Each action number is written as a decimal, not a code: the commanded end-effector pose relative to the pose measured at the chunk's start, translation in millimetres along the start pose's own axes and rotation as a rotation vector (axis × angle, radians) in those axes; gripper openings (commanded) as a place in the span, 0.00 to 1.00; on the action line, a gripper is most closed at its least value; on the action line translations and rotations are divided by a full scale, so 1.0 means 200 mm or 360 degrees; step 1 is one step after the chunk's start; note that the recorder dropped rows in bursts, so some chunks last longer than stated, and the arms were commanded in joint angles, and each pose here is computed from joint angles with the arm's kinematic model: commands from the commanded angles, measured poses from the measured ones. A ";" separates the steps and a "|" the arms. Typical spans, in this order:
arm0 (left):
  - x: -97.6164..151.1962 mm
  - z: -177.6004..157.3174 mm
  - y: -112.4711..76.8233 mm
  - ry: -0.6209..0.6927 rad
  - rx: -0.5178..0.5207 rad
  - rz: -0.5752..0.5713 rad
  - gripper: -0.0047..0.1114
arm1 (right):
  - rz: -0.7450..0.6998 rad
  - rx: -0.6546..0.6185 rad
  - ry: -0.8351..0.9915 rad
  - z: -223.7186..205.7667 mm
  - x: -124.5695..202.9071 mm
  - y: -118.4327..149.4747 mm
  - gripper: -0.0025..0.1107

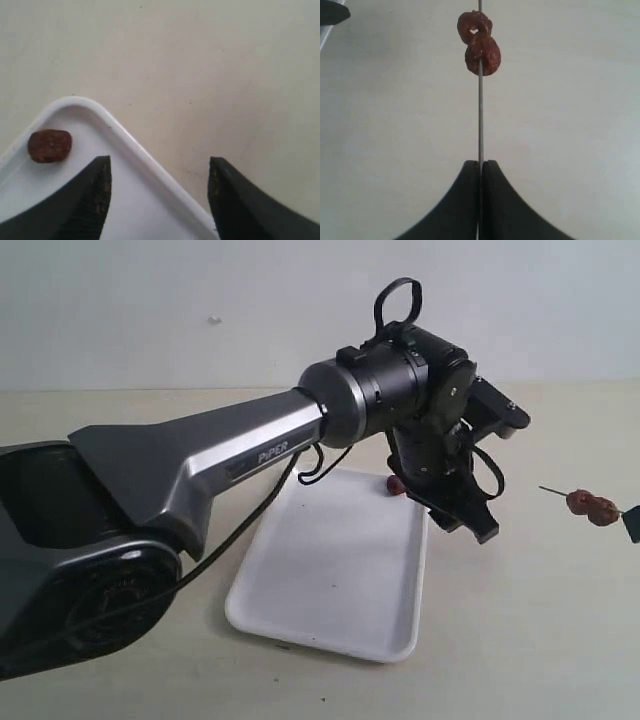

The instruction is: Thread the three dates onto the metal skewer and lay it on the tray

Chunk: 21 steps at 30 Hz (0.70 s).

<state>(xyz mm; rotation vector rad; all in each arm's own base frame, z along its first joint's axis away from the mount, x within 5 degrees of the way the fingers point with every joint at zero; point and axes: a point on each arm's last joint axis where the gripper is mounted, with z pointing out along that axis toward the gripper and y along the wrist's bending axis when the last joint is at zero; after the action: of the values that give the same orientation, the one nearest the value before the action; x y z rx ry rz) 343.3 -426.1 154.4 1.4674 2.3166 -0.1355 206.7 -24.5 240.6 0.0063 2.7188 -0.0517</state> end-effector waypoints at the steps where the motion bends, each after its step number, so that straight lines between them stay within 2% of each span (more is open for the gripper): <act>1: -0.01 -0.03 -0.02 0.0027 -0.0077 0.0161 0.53 | 0.0011 0.0011 -0.0050 -0.01 -0.01 -0.01 0.02; 6: 0.02 -0.06 0.01 0.0149 -0.0170 0.0128 0.53 | 0.0011 0.0014 -0.0079 -0.01 -0.01 -0.01 0.02; 10: 0.05 -0.10 0.09 0.0216 -0.0463 -0.0210 0.45 | 0.0011 0.0015 -0.0085 -0.01 -0.02 -0.01 0.02; 12: 0.05 -0.14 0.14 0.0189 -0.0515 -0.0368 0.40 | 0.0011 0.0015 -0.0085 -0.01 -0.02 -0.01 0.02; 14: 0.06 -0.15 0.19 0.0172 -0.0464 -0.0502 0.40 | 0.0011 0.0015 -0.0085 -0.01 -0.02 -0.01 0.02; 16: 0.08 -0.16 0.24 0.0165 -0.0383 -0.0663 0.45 | 0.0011 0.0016 -0.0088 -0.01 -0.02 -0.01 0.02; 19: 0.12 -0.15 0.33 0.0160 -0.0153 -0.1026 0.55 | 0.0009 0.0018 -0.0091 -0.01 -0.02 -0.01 0.02; 21: 0.13 -0.14 0.37 0.0128 0.0062 -0.1246 0.56 | 0.0008 0.0019 -0.0094 -0.01 -0.02 -0.01 0.02</act>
<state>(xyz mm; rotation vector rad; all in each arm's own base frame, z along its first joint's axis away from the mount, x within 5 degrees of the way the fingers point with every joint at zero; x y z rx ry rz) 383.2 -369.9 174.5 0.7162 2.7313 -0.0805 209.8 -25.0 242.1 0.0067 2.6812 -0.0579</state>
